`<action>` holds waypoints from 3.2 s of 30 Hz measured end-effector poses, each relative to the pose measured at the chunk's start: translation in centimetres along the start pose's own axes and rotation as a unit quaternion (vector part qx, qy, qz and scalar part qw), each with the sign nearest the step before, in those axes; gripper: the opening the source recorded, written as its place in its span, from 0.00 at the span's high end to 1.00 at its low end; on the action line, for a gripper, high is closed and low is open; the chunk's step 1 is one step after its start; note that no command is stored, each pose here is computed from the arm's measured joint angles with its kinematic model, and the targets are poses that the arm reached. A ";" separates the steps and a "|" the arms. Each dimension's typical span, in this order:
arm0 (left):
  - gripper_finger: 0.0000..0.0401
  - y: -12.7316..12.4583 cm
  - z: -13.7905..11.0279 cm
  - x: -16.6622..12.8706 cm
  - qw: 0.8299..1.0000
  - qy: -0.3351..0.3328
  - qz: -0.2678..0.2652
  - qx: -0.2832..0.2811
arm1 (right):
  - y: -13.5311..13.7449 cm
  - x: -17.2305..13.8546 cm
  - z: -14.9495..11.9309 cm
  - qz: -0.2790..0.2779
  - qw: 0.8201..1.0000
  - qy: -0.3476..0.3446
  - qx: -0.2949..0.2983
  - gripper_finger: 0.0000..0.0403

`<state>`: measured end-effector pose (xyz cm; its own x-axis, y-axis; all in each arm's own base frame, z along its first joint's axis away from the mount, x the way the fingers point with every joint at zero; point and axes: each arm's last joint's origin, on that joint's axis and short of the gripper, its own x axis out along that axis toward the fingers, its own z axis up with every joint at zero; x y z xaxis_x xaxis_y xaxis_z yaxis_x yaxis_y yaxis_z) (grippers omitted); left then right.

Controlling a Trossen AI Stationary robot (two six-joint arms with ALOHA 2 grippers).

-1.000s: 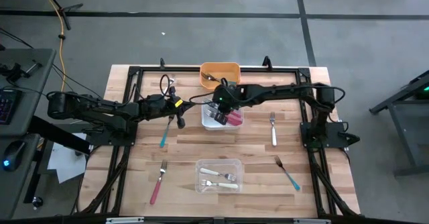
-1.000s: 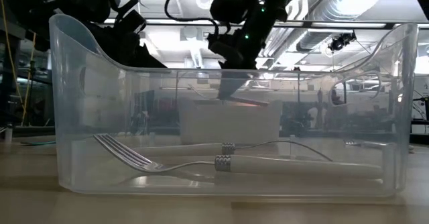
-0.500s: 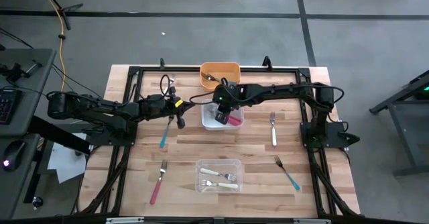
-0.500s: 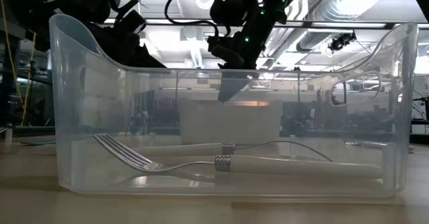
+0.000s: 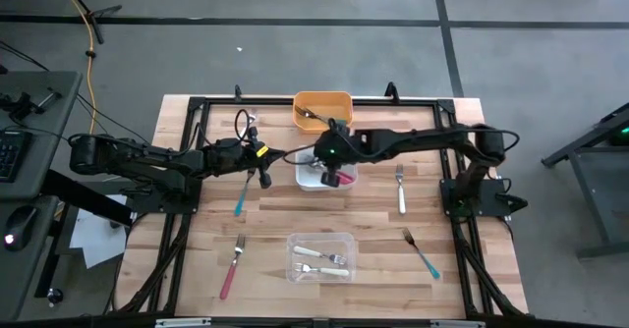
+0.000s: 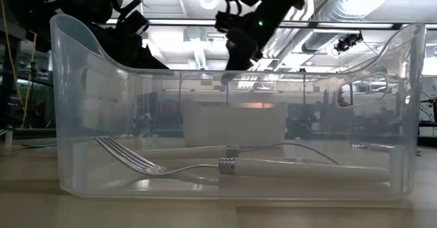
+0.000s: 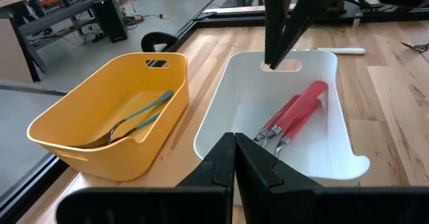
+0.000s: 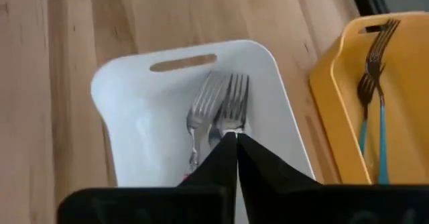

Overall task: Sort silverware by color (type)
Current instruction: Put the top left blue fork into the yellow bin

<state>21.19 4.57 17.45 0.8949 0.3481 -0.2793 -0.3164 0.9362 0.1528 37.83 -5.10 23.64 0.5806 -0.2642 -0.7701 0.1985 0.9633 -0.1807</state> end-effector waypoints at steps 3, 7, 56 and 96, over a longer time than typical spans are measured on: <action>1.00 0.0 0.0 0.0 1.000 0.001 0.000 0.000 | 0.5 0.2 -1.6 -0.001 0.999 -0.045 -0.002 0.97; 1.00 0.0 -0.1 0.0 1.000 0.003 0.000 0.000 | 1.0 -0.3 -4.7 0.000 0.995 -0.102 0.018 0.99; 0.76 -4.9 0.4 -4.7 0.912 0.373 0.114 -0.126 | 3.8 -9.6 -18.6 -0.113 0.958 -0.226 0.138 1.00; 0.67 -1.4 -5.3 -2.6 0.856 0.457 0.121 -0.206 | 3.8 -9.5 -18.7 -0.111 0.958 -0.221 0.143 1.00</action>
<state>17.67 2.61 12.91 0.2255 0.2505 -0.9415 -0.7110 0.7030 0.0167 18.29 1.99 18.82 0.7639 -0.5165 -0.3869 0.5276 0.8451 -0.0863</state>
